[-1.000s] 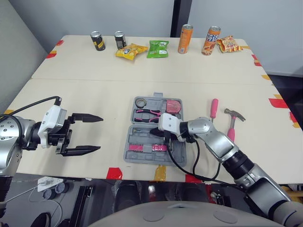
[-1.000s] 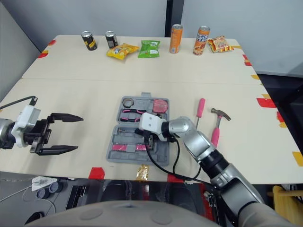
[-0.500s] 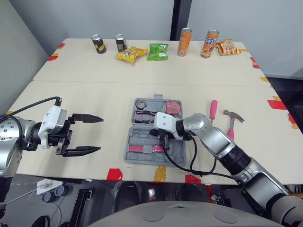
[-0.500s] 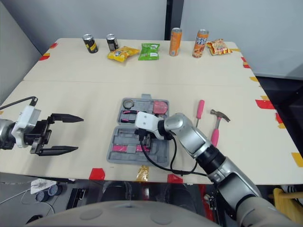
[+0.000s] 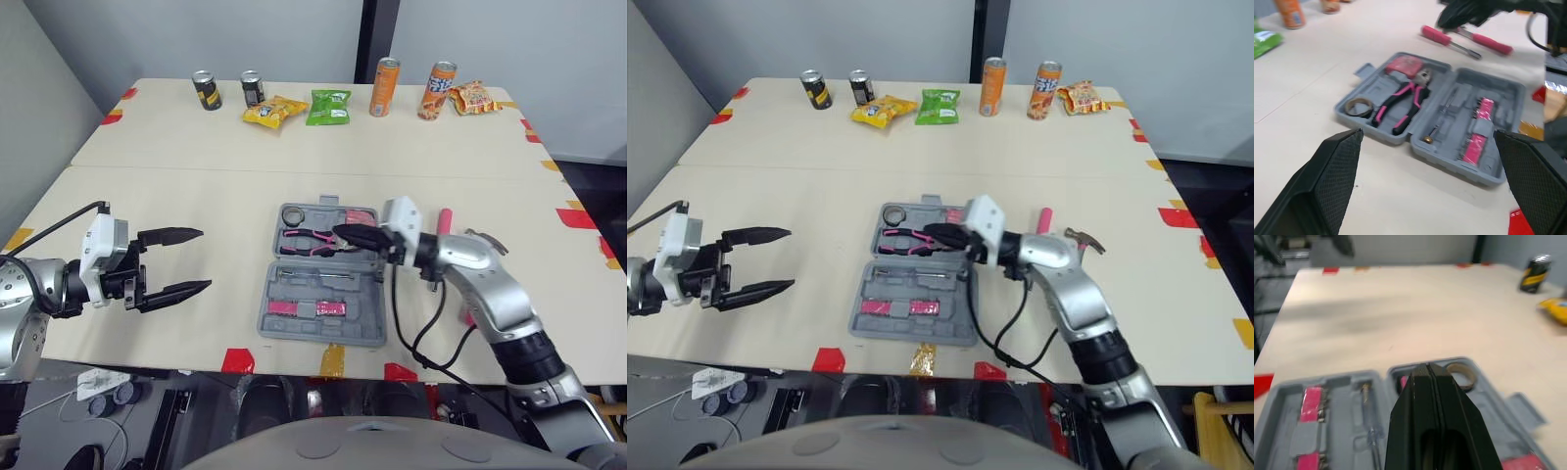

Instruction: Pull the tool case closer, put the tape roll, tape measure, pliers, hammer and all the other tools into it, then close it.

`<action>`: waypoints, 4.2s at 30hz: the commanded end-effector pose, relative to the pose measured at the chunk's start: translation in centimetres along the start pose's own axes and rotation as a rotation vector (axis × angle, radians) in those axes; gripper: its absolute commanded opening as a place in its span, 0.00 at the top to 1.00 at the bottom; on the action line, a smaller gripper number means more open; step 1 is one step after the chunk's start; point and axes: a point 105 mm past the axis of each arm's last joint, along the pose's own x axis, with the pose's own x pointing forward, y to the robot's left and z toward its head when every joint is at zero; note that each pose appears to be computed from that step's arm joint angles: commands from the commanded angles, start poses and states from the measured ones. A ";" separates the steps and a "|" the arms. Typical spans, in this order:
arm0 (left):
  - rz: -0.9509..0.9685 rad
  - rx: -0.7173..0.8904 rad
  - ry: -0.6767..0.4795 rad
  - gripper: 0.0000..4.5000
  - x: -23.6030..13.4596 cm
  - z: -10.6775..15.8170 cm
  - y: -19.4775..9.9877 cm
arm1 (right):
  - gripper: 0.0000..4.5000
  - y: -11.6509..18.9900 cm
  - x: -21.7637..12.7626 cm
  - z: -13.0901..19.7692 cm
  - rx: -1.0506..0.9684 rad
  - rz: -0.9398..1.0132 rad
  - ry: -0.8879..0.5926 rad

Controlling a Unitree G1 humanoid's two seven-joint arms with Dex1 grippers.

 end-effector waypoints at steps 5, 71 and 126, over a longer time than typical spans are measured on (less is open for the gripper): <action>0.277 -0.047 -0.073 0.00 -1.9 -1.4 1.3 | 0.99 -4.9 -11.7 -2.0 0.081 -0.393 0.020; -0.147 0.048 -0.081 0.00 3.1 0.4 -1.7 | 0.01 -10.3 -22.9 -4.0 -0.376 -0.075 0.749; -0.400 0.091 -0.197 0.00 4.0 5.4 -5.2 | 0.99 -12.4 -14.6 -5.1 -0.842 0.759 1.186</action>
